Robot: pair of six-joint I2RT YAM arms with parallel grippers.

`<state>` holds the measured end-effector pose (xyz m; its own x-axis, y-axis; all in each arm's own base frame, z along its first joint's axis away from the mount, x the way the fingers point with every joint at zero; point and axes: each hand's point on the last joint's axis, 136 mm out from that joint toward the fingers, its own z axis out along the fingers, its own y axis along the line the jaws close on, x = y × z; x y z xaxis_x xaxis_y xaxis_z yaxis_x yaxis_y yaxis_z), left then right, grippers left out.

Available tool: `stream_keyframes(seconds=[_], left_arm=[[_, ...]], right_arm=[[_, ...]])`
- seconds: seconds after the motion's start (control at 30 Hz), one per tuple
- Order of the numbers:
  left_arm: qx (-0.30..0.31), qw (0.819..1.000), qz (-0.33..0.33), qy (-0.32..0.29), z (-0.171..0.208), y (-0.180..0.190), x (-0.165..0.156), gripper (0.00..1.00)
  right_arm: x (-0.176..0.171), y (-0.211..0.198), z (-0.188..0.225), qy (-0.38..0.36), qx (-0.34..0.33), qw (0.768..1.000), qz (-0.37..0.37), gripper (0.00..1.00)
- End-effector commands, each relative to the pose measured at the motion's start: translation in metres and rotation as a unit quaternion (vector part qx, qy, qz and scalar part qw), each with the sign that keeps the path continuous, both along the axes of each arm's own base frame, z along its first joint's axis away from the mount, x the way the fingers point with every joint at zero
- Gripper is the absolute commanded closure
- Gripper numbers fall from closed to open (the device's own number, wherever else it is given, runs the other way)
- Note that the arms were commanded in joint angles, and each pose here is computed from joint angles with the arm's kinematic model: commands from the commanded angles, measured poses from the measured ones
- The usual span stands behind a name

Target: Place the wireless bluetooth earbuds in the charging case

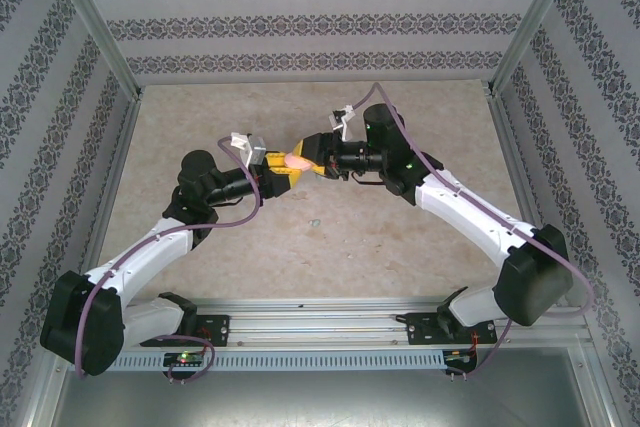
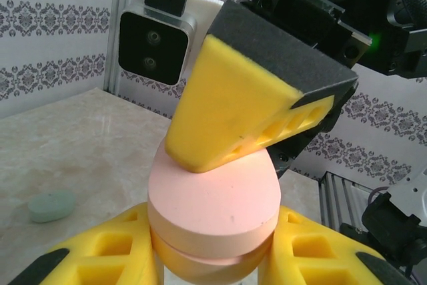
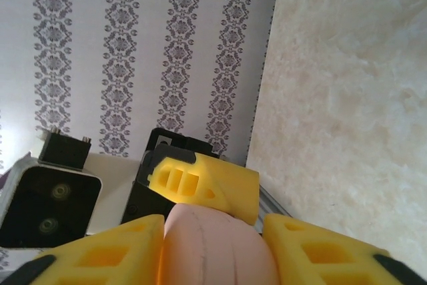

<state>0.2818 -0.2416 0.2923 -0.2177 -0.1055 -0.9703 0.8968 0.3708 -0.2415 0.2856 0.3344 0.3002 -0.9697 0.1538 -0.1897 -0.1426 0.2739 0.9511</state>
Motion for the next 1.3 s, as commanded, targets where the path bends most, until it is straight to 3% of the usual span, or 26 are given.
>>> stream_keyframes(seconds=[0.0, 0.17, 0.53, 0.67, 0.87, 1.03, 1.27], left_arm=[[0.002, 1.000, 0.001, -0.012, 0.010, -0.004, 0.000, 0.90], [0.013, 1.000, 0.003, -0.007, 0.007, -0.004, 0.001, 0.80], [0.056, 0.998, 0.025, -0.028, 0.002, 0.007, -0.010, 0.30], [0.089, 0.993, 0.067, -0.035, -0.003, 0.022, -0.013, 0.20], [0.140, 0.974, 0.176, -0.023, -0.016, 0.061, -0.014, 0.18], [0.170, 0.939, 0.297, 0.042, -0.036, 0.106, -0.010, 0.19], [0.140, 0.933, 0.315, 0.099, -0.054, 0.116, -0.021, 0.21]], right_arm=[[-0.011, 0.011, 0.014, -0.010, 0.034, 0.999, 0.037, 0.67], [-0.007, 0.013, 0.015, -0.003, 0.044, 0.998, 0.037, 0.76], [0.020, 0.008, 0.002, 0.012, 0.043, 0.999, -0.008, 0.84], [0.038, 0.005, -0.014, 0.013, 0.017, 0.999, -0.035, 0.84], [0.073, 0.015, -0.062, -0.004, -0.086, 0.995, -0.055, 0.84], [0.106, 0.054, -0.104, -0.014, -0.140, 0.990, -0.028, 0.83], [0.136, 0.111, -0.165, -0.008, -0.182, 0.983, 0.016, 0.82]])
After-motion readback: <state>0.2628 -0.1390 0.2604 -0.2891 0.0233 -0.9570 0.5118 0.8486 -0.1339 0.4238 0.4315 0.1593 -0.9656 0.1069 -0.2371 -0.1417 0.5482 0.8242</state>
